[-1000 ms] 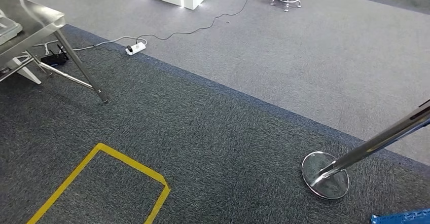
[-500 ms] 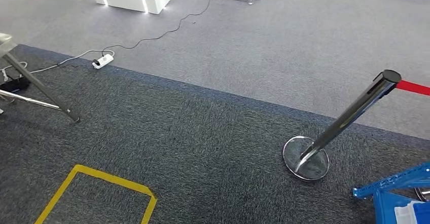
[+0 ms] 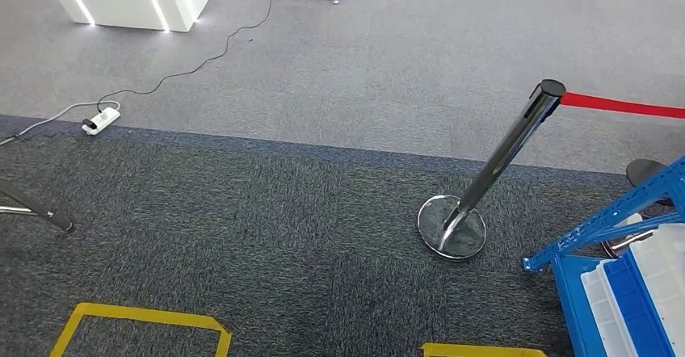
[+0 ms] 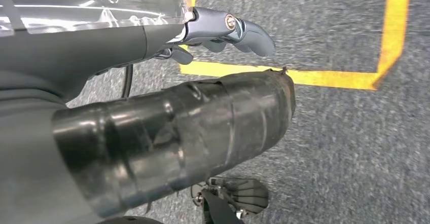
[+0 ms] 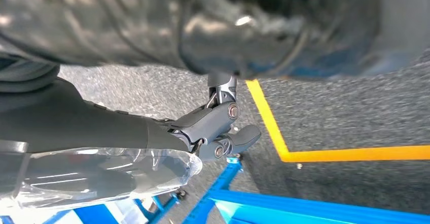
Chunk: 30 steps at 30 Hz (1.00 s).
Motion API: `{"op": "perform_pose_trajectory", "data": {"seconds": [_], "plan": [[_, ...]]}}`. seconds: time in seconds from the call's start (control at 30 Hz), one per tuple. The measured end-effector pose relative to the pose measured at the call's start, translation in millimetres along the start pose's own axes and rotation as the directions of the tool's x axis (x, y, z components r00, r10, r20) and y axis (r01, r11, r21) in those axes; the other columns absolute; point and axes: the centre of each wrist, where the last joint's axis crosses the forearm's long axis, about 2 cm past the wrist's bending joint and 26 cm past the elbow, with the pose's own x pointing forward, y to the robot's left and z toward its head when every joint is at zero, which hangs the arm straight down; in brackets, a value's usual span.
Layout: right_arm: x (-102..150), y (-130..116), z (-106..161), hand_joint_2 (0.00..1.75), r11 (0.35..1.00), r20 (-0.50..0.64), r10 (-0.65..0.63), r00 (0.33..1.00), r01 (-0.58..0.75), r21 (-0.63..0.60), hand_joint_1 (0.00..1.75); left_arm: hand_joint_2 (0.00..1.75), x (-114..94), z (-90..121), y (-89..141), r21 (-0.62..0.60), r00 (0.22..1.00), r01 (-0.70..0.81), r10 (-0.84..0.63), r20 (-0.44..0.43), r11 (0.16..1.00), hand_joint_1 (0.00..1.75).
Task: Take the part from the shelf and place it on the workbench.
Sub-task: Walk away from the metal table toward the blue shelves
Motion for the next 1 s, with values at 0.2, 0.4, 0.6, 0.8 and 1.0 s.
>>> {"op": "perform_pose_trajectory", "data": {"seconds": [0.2,0.4,0.6,0.8,1.0], "plan": [[0.6,0.0,-0.2,0.00,1.000,0.001,-0.001,1.000,0.001,0.000,0.00,0.00,3.4,-1.5,0.4,0.001,1.000,-0.001,0.001,0.007,1.000,0.00],[1.9,0.5,-0.4,0.00,1.000,0.002,-0.006,1.000,0.006,0.013,0.00,0.00,1.2,-0.6,0.2,0.001,1.000,0.000,0.000,0.001,1.000,0.00],[2.4,0.9,-0.4,0.00,1.000,0.003,-0.007,1.000,0.007,0.017,0.00,0.00,0.7,-1.2,2.0,0.003,1.000,0.004,-0.004,0.001,1.000,0.00],[-1.8,0.2,0.3,0.00,1.000,-0.005,-0.003,1.000,0.004,0.029,0.00,0.00,1.8,-0.9,0.4,-0.006,1.000,0.021,-0.021,0.011,1.000,0.00],[-3.3,0.3,0.6,0.00,0.999,-0.010,0.009,1.000,-0.009,0.052,0.00,0.00,0.0,0.9,-2.0,-0.010,1.000,0.017,-0.017,0.015,1.000,0.00]]}}
